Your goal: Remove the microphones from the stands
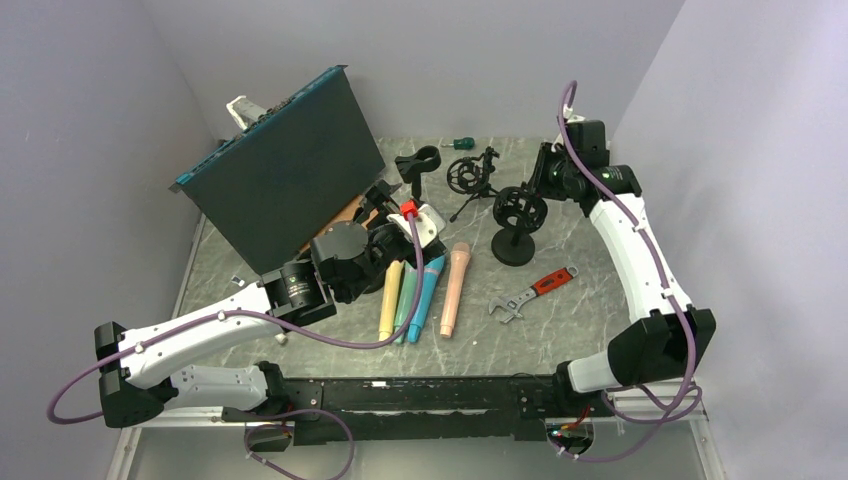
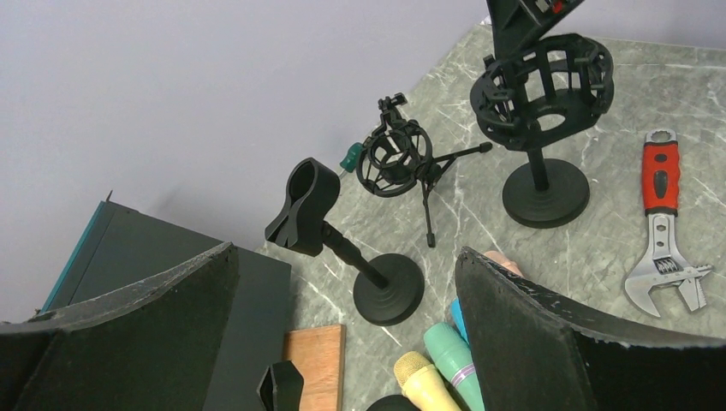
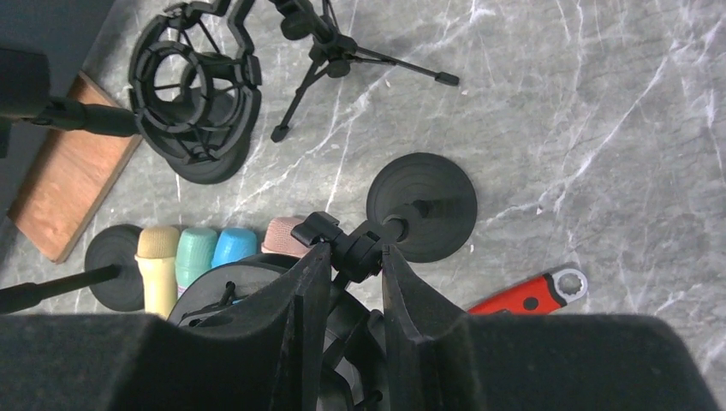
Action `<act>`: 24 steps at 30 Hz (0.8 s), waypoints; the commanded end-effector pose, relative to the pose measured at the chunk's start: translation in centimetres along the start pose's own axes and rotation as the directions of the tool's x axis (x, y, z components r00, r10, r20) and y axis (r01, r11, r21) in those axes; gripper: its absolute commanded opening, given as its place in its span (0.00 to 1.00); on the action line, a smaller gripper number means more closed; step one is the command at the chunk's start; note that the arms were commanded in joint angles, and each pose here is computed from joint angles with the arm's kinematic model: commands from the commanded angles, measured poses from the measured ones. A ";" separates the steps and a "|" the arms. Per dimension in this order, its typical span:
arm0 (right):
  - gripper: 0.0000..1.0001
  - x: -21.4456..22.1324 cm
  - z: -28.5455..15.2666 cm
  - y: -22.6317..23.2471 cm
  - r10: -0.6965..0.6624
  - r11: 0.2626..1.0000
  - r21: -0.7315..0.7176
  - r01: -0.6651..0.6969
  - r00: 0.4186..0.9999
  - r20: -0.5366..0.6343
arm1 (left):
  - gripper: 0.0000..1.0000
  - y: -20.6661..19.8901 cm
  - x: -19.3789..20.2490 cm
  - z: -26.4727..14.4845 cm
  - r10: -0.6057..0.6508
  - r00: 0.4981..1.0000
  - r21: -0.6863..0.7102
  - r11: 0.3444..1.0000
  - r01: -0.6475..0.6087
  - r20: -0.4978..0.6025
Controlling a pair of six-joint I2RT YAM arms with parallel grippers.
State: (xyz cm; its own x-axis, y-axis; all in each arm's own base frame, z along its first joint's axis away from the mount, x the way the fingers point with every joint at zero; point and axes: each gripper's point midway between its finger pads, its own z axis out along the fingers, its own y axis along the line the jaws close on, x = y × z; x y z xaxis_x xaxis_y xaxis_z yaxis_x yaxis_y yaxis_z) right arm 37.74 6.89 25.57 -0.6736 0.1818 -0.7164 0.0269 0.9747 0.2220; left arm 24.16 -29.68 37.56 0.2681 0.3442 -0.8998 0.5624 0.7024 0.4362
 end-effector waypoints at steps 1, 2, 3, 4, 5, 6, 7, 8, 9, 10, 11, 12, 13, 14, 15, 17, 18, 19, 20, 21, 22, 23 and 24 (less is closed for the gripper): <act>0.29 6.6 2.1 -2.5 0.020 0.996 0.085 -0.003 0.979 -0.201 | 0.99 0.8 -1.3 -0.4 -0.018 0.999 -0.029 0.999 0.019 0.043; 0.29 7.0 2.3 -2.5 0.025 0.996 0.086 -0.008 0.979 -0.204 | 0.99 0.8 -1.3 -0.5 -0.019 0.999 -0.028 0.999 0.020 0.045; 0.29 7.4 2.7 -2.6 0.028 0.996 0.085 -0.011 0.977 -0.210 | 0.99 0.7 -1.3 -0.5 -0.018 0.999 -0.025 1.000 0.019 0.045; 0.29 7.7 3.0 -2.5 0.031 0.997 0.082 -0.014 0.976 -0.216 | 0.99 0.8 -1.3 -0.4 -0.019 0.999 -0.026 0.999 0.020 0.044; 0.29 8.1 3.4 -2.7 0.035 0.996 0.084 -0.017 0.974 -0.223 | 0.99 0.8 -1.4 -0.4 -0.020 0.999 -0.025 0.999 0.021 0.045; 0.29 8.4 3.8 -2.7 0.037 0.996 0.084 -0.019 0.973 -0.229 | 0.99 0.7 -1.3 -0.4 -0.019 0.999 -0.024 1.000 0.020 0.043; 0.29 8.5 4.1 -2.8 0.040 0.996 0.089 -0.020 0.972 -0.230 | 0.99 0.6 -1.2 -0.4 -0.017 0.999 -0.023 1.000 0.018 0.042; 0.29 8.7 4.4 -3.0 0.043 0.995 0.096 -0.021 0.972 -0.231 | 0.99 0.5 -1.1 -0.3 -0.016 0.999 -0.020 1.000 0.017 0.040; 0.29 8.8 4.6 -3.0 0.043 0.995 0.099 -0.021 0.972 -0.233 | 0.99 0.4 -1.1 -0.2 -0.015 0.999 -0.018 1.000 0.016 0.038; 0.30 9.0 4.7 -3.1 0.046 0.995 0.102 -0.022 0.971 -0.235 | 0.99 0.3 -1.1 -0.2 -0.015 0.999 -0.016 1.000 0.016 0.039; 0.30 9.0 4.8 -3.2 0.049 0.994 0.103 -0.025 0.971 -0.233 | 0.99 0.2 -1.1 -0.1 -0.013 0.999 -0.012 1.000 0.014 0.037; 0.30 9.0 4.9 -3.5 0.047 0.993 0.120 -0.020 0.972 -0.230 | 0.99 0.1 -1.0 -0.1 -0.013 0.999 -0.011 1.000 0.013 0.037; 0.30 9.3 5.1 -3.6 0.047 0.992 0.125 -0.018 0.971 -0.234 | 0.99 0.1 -0.9 0.0 -0.011 0.999 -0.009 1.000 0.011 0.035; 0.30 9.4 5.2 -3.6 0.047 0.992 0.125 -0.017 0.970 -0.237 | 0.99 0.0 -0.8 0.0 -0.006 0.999 -0.009 1.000 0.006 0.033; 0.30 9.5 5.3 -3.8 0.048 0.991 0.130 -0.018 0.970 -0.237 | 0.99 0.0 -0.8 0.1 -0.003 1.000 -0.012 1.000 0.003 0.031; 0.31 9.1 5.0 -4.0 0.049 0.989 0.145 -0.018 0.975 -0.218 | 0.99 0.0 -0.6 0.2 0.004 1.000 -0.016 1.000 -0.003 0.027; 0.34 8.5 4.6 -3.9 0.046 0.989 0.144 -0.018 0.980 -0.194 | 0.99 0.0 -0.5 0.2 0.007 1.000 -0.018 1.000 -0.007 0.025; 0.38 7.4 3.8 -3.7 0.042 0.990 0.138 -0.021 0.987 -0.156 | 0.99 -0.1 -0.4 0.3 0.009 1.000 -0.015 1.000 -0.009 0.024; 0.42 6.4 3.1 -3.4 0.037 0.991 0.130 -0.021 0.992 -0.122 | 0.99 -0.1 -0.3 0.3 0.011 1.000 -0.015 1.000 -0.010 0.021; 0.48 5.2 2.2 -3.1 0.033 0.993 0.119 -0.023 0.996 -0.083 | 0.99 -0.2 -0.3 0.4 0.013 1.000 -0.016 1.000 -0.013 0.019; 0.53 4.0 1.3 -2.9 0.031 0.993 0.113 -0.026 0.998 -0.047 | 0.99 0.0 -0.3 0.4 0.013 1.000 -0.022 1.000 -0.013 0.019; 0.57 2.8 0.3 -2.5 0.031 0.994 0.104 -0.031 0.999 -0.007 | 0.99 0.0 -0.3 0.3 0.013 1.000 -0.025 1.000 -0.012 0.020; 0.62 1.6 -0.6 -2.0 0.034 0.995 0.087 -0.037 0.999 0.032 | 0.99 0.2 -0.3 0.3 0.013 1.000 -0.029 1.000 -0.012 0.023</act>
State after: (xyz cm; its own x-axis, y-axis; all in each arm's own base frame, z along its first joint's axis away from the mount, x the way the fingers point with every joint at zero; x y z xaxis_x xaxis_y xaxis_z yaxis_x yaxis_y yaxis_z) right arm 36.94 5.99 19.29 -0.7252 0.2152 -0.6540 0.1124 0.9741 0.1960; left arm 24.24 -29.96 37.17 0.2716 0.3543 -0.8948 0.5610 0.6972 0.4463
